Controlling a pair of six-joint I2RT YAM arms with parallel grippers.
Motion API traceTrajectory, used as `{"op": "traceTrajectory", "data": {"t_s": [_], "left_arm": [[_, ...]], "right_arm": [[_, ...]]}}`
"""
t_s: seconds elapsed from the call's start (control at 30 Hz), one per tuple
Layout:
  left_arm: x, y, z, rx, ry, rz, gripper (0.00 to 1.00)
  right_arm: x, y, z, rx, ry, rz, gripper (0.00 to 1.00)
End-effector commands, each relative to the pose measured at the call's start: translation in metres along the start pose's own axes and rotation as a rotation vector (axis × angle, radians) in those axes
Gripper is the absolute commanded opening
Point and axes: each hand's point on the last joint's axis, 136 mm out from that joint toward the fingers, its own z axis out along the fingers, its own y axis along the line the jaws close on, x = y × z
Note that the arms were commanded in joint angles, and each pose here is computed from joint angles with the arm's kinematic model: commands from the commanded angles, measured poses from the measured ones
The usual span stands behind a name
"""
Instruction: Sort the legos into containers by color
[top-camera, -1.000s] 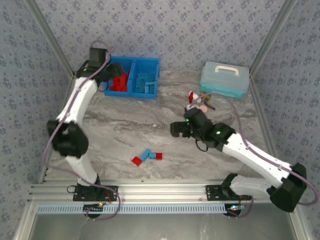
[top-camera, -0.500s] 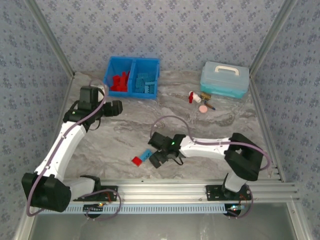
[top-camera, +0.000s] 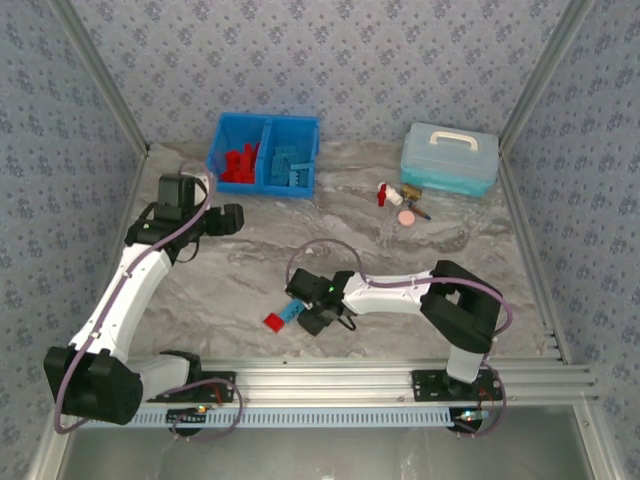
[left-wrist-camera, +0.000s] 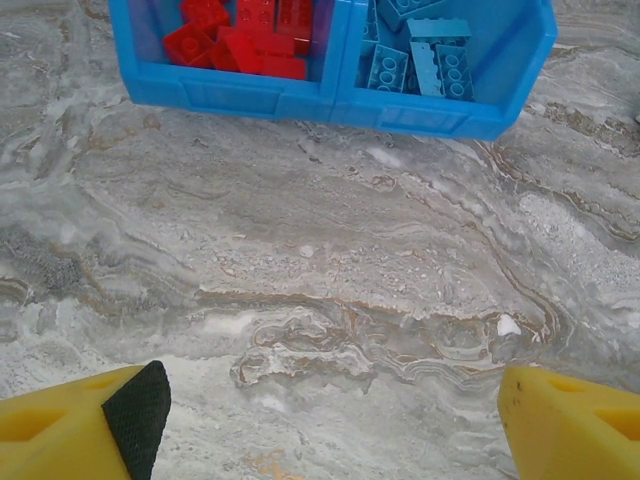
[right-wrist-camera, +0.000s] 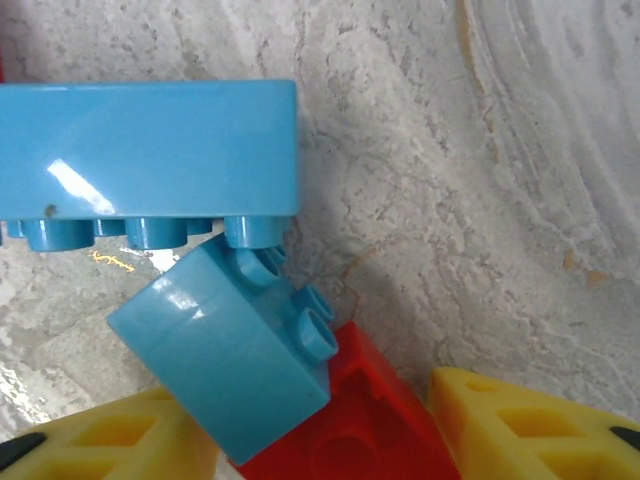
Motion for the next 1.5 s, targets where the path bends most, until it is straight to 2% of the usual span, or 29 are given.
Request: {"op": "traceTrajectory", "data": {"t_s": [0.0,0.3,0.43,0.5,0.6,0.63,0.7,0.8,0.97,1.13,1.23,1.37,1.47], "left_arm": [[-0.014,-0.002,-0.006,0.010,-0.037,0.015,0.87],[-0.011,0.001,-0.007,0.002,-0.032,0.009,0.88],[-0.014,0.001,-0.010,-0.001,-0.043,0.007,0.88],[-0.016,0.003,-0.014,-0.015,-0.061,0.007,0.88],[-0.024,0.007,-0.026,-0.032,-0.127,0.007,0.88],[-0.027,0.008,-0.031,-0.036,-0.154,0.003,0.88],[-0.031,0.013,-0.040,-0.051,-0.199,-0.005,0.89],[-0.036,0.027,-0.055,-0.105,-0.265,-0.021,0.89],[-0.036,0.056,-0.076,-0.208,-0.345,-0.086,0.89],[-0.037,0.054,-0.072,-0.150,-0.353,-0.134,0.89],[-0.036,0.054,-0.067,-0.137,-0.336,-0.153,0.89],[-0.033,0.055,-0.063,-0.138,-0.324,-0.155,0.89],[-0.033,0.055,-0.062,-0.140,-0.321,-0.155,0.89]], "right_arm": [[0.004,-0.001,-0.008,0.003,-0.001,-0.010,0.52],[0.005,-0.008,-0.029,0.026,-0.030,-0.012,0.42],[-0.006,-0.014,-0.051,0.025,-0.085,0.000,0.35],[-0.030,-0.017,-0.072,0.018,-0.170,0.010,0.35],[-0.090,-0.024,-0.109,0.014,-0.351,0.029,0.36],[-0.122,-0.027,-0.127,0.010,-0.437,0.046,0.36],[-0.170,-0.038,-0.140,0.003,-0.535,0.084,0.37],[-0.235,-0.060,-0.142,0.016,-0.630,0.135,0.37],[-0.323,-0.104,-0.100,0.038,-0.686,0.236,0.37],[-0.382,-0.123,-0.056,0.029,-0.754,0.232,0.37],[-0.409,-0.133,-0.047,0.028,-0.895,0.239,0.35],[-0.434,-0.137,-0.060,0.074,-1.093,0.179,0.32],[-0.443,-0.143,-0.074,0.112,-1.186,0.163,0.32]]}}
